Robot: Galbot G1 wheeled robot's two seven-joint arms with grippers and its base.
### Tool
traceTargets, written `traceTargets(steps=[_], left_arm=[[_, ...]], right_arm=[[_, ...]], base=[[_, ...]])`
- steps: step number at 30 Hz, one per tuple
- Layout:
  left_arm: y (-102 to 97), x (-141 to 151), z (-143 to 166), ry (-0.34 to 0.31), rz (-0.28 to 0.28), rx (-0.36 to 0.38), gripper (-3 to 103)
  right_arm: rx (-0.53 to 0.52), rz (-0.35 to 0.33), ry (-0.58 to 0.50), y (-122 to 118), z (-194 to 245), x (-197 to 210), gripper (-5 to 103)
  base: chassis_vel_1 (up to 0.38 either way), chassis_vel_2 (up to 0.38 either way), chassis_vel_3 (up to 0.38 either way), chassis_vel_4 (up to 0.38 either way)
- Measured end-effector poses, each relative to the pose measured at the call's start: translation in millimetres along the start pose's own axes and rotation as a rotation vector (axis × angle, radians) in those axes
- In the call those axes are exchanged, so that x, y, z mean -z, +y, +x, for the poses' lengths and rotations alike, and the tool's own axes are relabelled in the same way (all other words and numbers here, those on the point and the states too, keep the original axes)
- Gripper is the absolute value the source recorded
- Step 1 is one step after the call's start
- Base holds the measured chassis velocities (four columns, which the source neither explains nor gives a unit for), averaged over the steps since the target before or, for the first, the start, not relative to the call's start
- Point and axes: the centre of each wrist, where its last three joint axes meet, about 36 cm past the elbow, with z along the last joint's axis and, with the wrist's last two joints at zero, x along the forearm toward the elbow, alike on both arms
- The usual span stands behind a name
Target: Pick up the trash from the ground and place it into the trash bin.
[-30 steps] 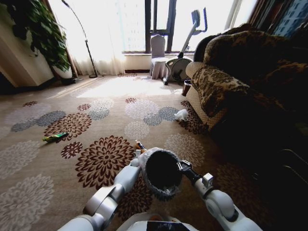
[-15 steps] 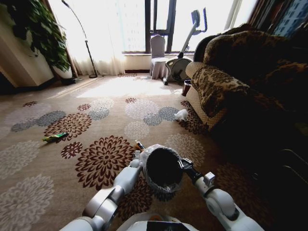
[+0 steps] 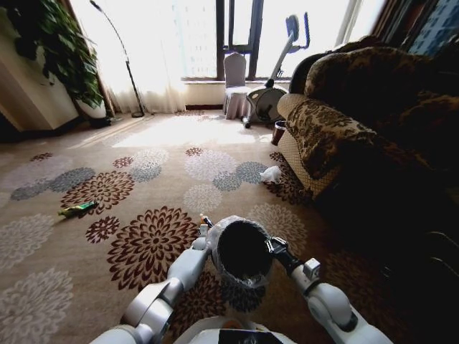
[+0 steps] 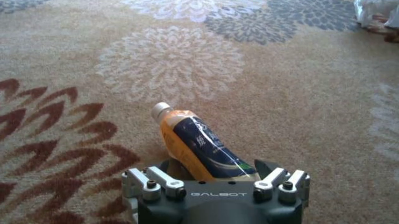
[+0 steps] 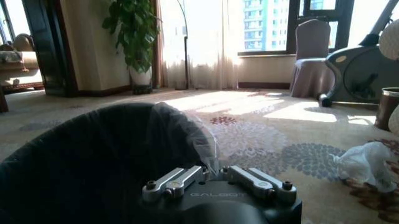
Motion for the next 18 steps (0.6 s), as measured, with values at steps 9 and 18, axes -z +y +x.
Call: traceTargets(steps=[9,18], left_arm=[[-1.9,-16,-1,0.062,0.018,0.009,85],[2.0,-26,0,0.1,0.027,0.001,54]], right_arm=[[0.003,0.008,0.0,0,5,4,4],[0.002,0.006,-0.004,0,5,6,4]], base=[[-0.02,0.021,0.015,-0.013],[0.0,0.0,0.0,0.0]])
